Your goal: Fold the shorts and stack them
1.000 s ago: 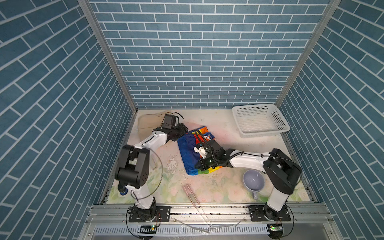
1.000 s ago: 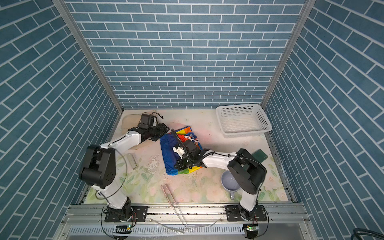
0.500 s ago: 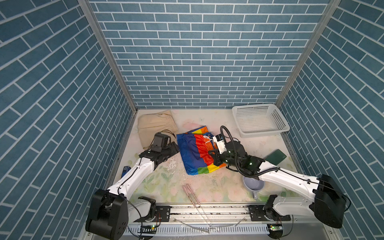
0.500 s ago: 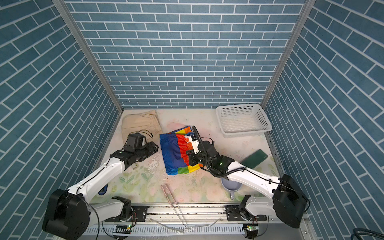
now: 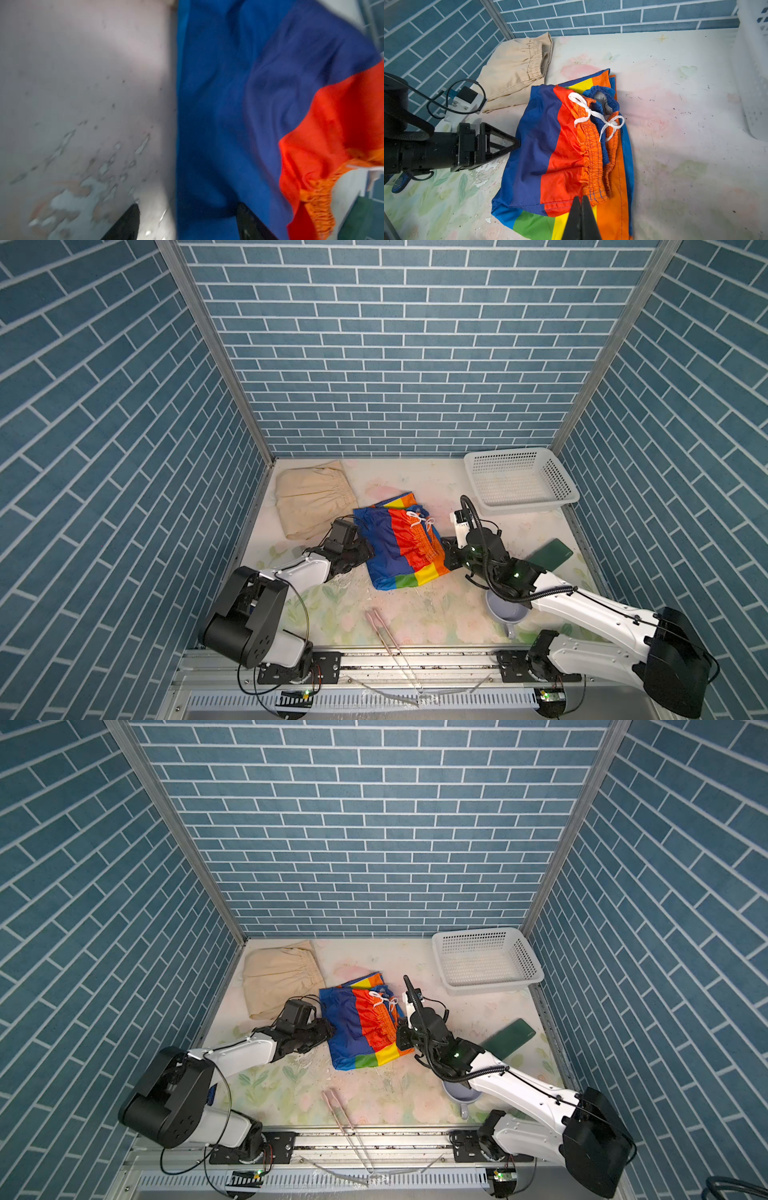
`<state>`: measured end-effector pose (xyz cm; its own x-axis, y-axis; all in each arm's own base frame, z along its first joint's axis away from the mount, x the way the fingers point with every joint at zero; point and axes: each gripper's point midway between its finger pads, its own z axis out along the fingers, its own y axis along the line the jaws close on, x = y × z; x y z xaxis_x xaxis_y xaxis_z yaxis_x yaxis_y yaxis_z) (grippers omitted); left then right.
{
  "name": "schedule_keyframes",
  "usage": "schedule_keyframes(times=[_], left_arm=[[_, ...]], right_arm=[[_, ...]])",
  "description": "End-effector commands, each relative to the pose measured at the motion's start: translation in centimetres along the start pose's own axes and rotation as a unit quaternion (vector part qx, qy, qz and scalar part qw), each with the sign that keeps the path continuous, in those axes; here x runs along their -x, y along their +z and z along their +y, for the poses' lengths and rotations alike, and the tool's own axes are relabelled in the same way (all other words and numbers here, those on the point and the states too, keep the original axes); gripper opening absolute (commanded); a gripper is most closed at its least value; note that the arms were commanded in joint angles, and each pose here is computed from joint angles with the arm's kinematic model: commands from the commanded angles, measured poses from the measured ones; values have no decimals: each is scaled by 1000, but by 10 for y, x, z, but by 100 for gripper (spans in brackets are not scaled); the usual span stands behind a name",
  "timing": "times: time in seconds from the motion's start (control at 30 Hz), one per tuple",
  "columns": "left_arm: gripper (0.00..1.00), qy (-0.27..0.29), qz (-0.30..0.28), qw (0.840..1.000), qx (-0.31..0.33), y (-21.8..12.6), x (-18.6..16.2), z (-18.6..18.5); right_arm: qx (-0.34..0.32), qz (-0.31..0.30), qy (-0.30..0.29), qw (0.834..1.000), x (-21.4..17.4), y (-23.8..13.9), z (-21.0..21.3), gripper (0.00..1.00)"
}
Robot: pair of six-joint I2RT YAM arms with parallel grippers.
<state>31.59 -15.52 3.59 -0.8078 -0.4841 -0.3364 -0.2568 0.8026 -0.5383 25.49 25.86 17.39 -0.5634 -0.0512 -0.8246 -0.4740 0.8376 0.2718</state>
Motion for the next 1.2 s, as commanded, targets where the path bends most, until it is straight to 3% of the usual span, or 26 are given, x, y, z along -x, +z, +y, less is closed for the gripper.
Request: schedule_keyframes(times=[0.0,0.13,0.27,0.37,0.73,0.97,1.17], left_arm=[[71,-11,8,1000,16,11,-10,11],[61,-8,17,1000,21,23,-18,11],[16,0,25,1000,16,34,-16,-2],[0,25,22,999,16,36,1,-22],[0,148,18,987,62,46,86,-97],[0,181,-9,977,117,54,150,-109],[0,169,-35,975,139,43,209,-105]], right_arm=[[-14,-1,10,1000,-5,-1,-9,0],[-17,2,17,1000,-7,2,-13,0],[-18,6,22,1000,-10,5,-16,0],[-21,9,25,999,-12,7,-19,0],[-39,18,35,998,-18,11,-35,0],[-45,26,39,998,-22,19,-43,0],[-45,36,46,997,-27,30,-48,0]])
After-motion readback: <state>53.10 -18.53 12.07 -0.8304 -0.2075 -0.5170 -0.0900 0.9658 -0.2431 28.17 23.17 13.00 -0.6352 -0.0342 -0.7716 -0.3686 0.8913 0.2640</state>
